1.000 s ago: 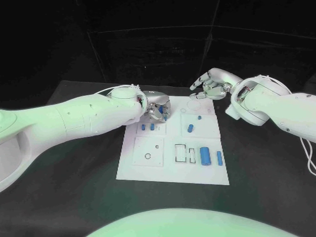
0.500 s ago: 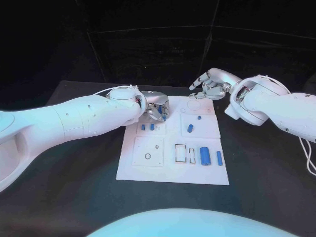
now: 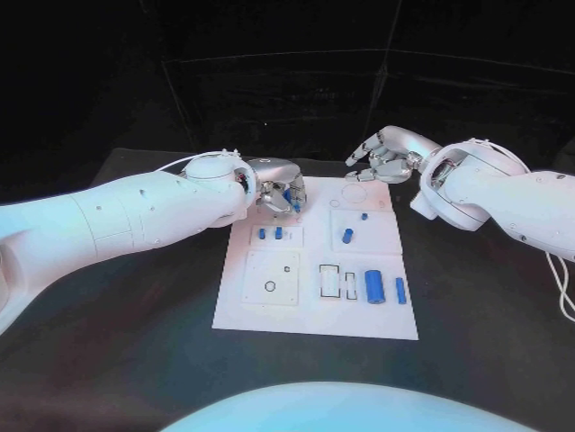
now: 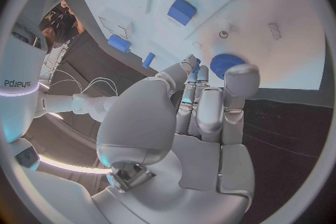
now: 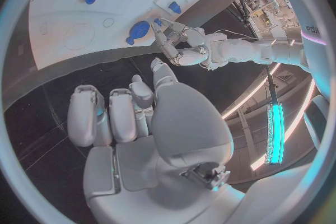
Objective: Assemble the parts on the task board
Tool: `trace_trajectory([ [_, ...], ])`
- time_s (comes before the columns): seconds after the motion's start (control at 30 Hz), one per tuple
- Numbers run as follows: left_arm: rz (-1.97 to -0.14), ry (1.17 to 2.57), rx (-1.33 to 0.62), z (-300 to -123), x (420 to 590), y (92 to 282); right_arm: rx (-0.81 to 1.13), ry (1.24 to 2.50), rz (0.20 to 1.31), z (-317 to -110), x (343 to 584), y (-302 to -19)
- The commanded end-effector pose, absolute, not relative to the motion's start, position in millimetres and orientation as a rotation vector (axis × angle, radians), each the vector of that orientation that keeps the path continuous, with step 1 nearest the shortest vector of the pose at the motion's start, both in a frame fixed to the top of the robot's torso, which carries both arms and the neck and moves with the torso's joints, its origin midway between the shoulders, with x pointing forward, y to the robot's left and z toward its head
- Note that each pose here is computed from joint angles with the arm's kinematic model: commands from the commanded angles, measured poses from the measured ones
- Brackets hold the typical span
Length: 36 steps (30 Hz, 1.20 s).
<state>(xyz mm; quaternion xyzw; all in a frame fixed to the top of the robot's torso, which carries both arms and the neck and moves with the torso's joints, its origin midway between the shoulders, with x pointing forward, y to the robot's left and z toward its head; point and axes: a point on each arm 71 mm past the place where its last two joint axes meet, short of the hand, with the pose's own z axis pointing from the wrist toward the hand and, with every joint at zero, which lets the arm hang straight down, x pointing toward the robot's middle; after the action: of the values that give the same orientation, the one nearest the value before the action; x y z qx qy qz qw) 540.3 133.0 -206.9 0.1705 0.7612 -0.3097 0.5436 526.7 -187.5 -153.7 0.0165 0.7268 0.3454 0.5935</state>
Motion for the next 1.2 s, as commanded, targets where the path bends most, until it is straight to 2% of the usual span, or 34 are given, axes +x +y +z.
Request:
trace_trajectory([
  [0.03,-0.764,1.779,0.382,-199.5,538.4,135.6,0.031,1.687,0.810,-152,527,-187],
  [0.5,-0.734,1.848,0.323,-198.9,535.7,166.8,0.032,1.689,0.808,-153,527,-188],
  [0.8,-0.705,1.880,0.304,-203.3,538.3,176.8,0.032,1.689,0.808,-153,527,-188],
  [1.2,-0.684,1.921,0.299,-208.8,539.1,180.7,0.032,1.688,0.808,-153,527,-188],
])
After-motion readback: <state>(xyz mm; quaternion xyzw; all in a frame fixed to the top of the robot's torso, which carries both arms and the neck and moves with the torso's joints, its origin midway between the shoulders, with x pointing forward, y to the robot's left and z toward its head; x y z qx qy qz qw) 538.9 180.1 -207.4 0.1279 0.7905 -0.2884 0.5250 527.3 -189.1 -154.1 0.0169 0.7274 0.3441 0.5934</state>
